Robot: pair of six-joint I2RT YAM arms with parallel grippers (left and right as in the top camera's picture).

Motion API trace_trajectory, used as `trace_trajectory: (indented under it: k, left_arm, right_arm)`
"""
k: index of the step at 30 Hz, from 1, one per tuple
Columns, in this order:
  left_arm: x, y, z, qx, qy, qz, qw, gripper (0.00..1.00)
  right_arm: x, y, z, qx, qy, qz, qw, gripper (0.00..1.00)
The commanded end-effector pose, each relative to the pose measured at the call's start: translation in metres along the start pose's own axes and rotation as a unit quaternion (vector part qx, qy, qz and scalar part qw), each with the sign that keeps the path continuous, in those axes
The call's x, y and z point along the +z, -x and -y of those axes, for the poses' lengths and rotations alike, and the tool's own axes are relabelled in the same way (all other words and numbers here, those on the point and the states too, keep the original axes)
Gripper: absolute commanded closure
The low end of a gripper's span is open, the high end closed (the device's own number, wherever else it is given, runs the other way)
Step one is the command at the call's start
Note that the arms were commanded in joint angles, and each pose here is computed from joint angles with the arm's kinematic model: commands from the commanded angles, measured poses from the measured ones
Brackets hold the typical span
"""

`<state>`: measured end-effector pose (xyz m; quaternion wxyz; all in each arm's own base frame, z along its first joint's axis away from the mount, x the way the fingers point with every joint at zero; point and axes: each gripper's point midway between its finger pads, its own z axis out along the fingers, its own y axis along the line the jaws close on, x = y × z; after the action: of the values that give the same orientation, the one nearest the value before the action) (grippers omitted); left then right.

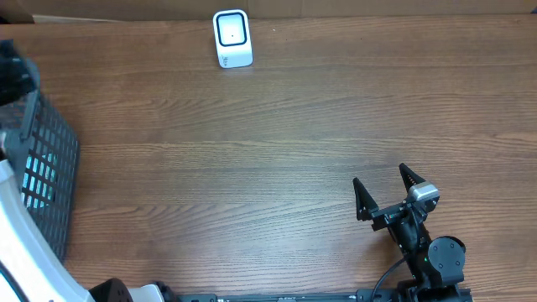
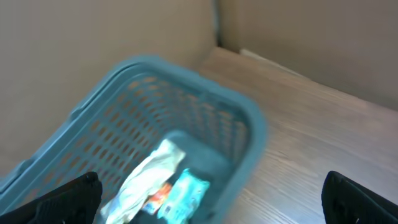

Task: Scan the item barcode
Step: 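Grasp the clear plastic pouch in the basket with the left gripper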

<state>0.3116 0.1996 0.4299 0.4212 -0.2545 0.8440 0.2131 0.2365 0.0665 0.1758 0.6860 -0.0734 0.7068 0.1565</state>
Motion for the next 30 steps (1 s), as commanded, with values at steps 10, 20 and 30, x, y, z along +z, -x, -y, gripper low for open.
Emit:
trace_trajectory:
  k: [10,20,30]
  left_arm:
    - [0.065,-0.080,-0.086,-0.148,0.141,-0.162,0.965,0.00]
    - [0.107,-0.161,-0.110,-0.085,0.250,-0.252,0.931,0.00]
    - [0.135,-0.164,-0.115,-0.030,0.193,-0.250,0.948,0.00]
  right_arm:
    - [0.000,-0.002,0.001,0.001,-0.001,0.001,1.000,0.00]
    - [0.000,-0.002,0.001,0.001,-0.001,0.001,1.000,0.00]
    - [0.000,-0.002,0.001,0.001,-0.001,0.001,1.000,0.00]
